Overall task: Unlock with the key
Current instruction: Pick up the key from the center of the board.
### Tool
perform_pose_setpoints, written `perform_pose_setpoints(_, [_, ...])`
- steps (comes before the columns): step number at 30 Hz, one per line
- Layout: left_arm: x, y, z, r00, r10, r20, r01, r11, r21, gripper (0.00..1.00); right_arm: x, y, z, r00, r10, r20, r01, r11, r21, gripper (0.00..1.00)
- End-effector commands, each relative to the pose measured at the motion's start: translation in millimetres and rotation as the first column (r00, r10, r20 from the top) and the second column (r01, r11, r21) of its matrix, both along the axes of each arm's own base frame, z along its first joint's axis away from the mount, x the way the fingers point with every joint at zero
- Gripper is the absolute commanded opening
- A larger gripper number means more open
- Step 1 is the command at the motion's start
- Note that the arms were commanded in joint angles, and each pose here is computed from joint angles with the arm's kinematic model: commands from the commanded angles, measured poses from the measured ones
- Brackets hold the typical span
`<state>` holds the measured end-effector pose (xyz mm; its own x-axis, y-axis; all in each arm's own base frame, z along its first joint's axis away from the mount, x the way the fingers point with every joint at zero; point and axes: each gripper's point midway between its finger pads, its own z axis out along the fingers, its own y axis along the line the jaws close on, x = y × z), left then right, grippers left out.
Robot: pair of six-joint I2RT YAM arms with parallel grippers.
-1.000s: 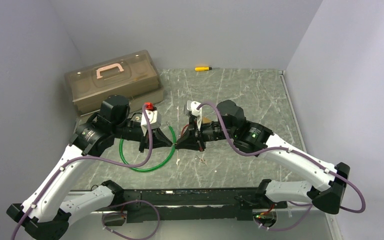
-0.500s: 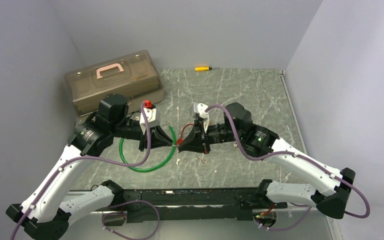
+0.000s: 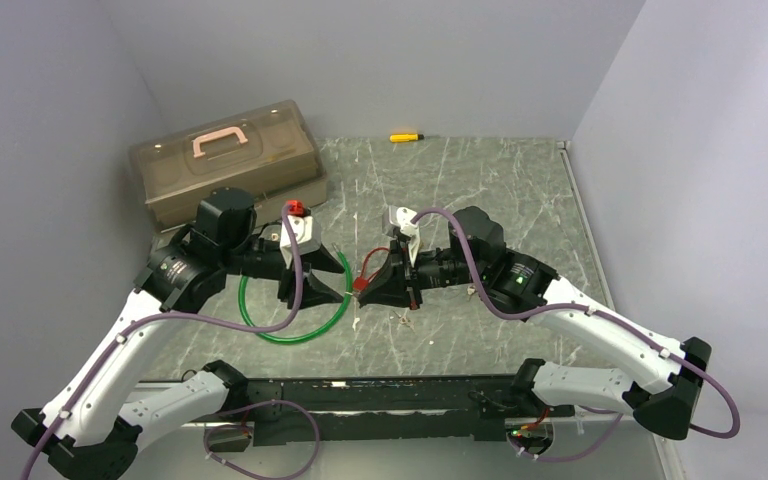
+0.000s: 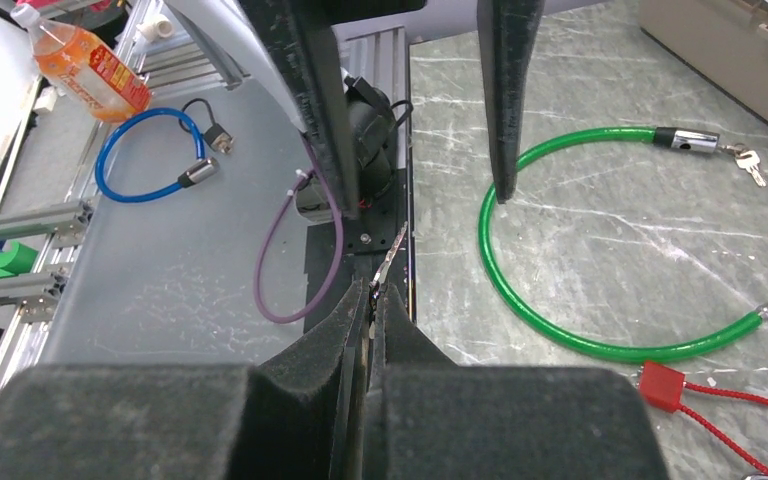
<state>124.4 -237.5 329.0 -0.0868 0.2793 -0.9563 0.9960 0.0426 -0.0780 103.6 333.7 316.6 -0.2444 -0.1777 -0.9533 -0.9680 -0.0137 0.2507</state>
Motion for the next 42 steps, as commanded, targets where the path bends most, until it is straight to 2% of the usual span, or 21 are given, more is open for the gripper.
perform_pose_setpoints(1, [-4.6,1.3,-3.9,1.0,-0.019,-0.004,0.019,1.0,-0.003,0.66,-0.7,-1.4,22.5,0.999,0.0,0.044,-0.003,0.997,0.071,0.0])
perform_pose_setpoints(4, [-3.7,0.7,-7.0,1.0,-0.021,-0.009,0.021,1.0,0.002,0.68,-1.0,-0.4,23.7,0.999,0.005,0.043,-0.009,0.997,0.078,0.0])
perform_pose_setpoints(6, [-1.5,-1.1,-6.8,1.0,-0.022,-0.011,0.022,1.0,0.0,0.64,-1.3,0.6,26.7,0.999,0.01,0.045,-0.014,0.996,0.087,0.0])
perform_pose_setpoints(12, [-3.6,-6.9,1.0,0.998,-0.066,-0.02,0.065,0.997,-0.027,0.39,1.0,1.8,28.0,0.999,0.0,0.051,-0.005,0.995,0.096,0.0])
perform_pose_setpoints(13, [-5.0,-6.3,0.3,0.997,-0.074,-0.018,0.073,0.997,-0.023,0.42,1.3,1.6,26.9,0.999,-0.003,0.05,-0.002,0.995,0.095,0.0])
perform_pose_setpoints(14, [-3.5,-5.0,-1.4,0.998,-0.066,-0.01,0.065,0.998,-0.013,0.52,1.6,1.0,24.8,0.999,-0.007,0.048,0.003,0.996,0.09,0.0])
perform_pose_setpoints(16, [1.7,-1.7,-7.6,0.999,-0.033,0.014,0.032,0.999,0.014,0.8,4.1,-2.1,20.2,0.998,-0.027,0.048,0.024,0.997,0.075,0.0])
perform_pose_setpoints(18, [10.6,3.0,-19.2,0.999,0.003,0.045,-0.006,0.998,0.06,0.93,7.6,-7.8,12.3,0.998,-0.055,0.042,0.052,0.997,0.054,0.0])
perform_pose_setpoints(21, [30.3,12.2,-43.6,0.997,0.026,0.078,-0.037,0.989,0.142,0.99,14.4,-18.8,3.6,0.995,-0.094,0.02,0.093,0.995,0.04,0.0])
perform_pose_setpoints(25, [62.2,31.6,-81.2,0.996,0.028,0.083,-0.047,0.97,0.238,0.99,22.7,-36.4,-6.1,0.988,-0.152,-0.026,0.153,0.987,0.038,0.0])
perform_pose_setpoints(28, [78.8,44.0,-118.9,0.984,-0.08,0.158,0.016,0.929,0.369,0.99,28.9,-48.2,-11.3,0.979,-0.2,-0.042,0.202,0.979,0.039,0.0])
perform_pose_setpoints(32, [118.0,46.2,-156.7,0.918,-0.223,0.327,0.041,0.876,0.481,0.99,33.5,-57.3,-9.9,0.969,-0.243,-0.041,0.245,0.969,0.045,0.0])
perform_pose_setpoints(34, [134.3,39.2,-169.9,0.851,-0.33,0.409,0.075,0.846,0.527,0.99,36.9,-60.7,-7.4,0.964,-0.264,-0.039,0.266,0.963,0.051,0.0])
perform_pose_setpoints(37, [149.6,19.6,-181.9,0.769,-0.441,0.462,0.14,0.822,0.552,0.99,45.1,-68.3,-2.7,0.951,-0.308,-0.033,0.309,0.949,0.056,0.0])
perform_pose_setpoints(42, [157.0,-19.8,-202.6,0.634,-0.602,0.484,0.289,0.766,0.574,0.99,56.1,-85.4,14.4,0.928,-0.37,-0.032,0.372,0.922,0.111,0.0])
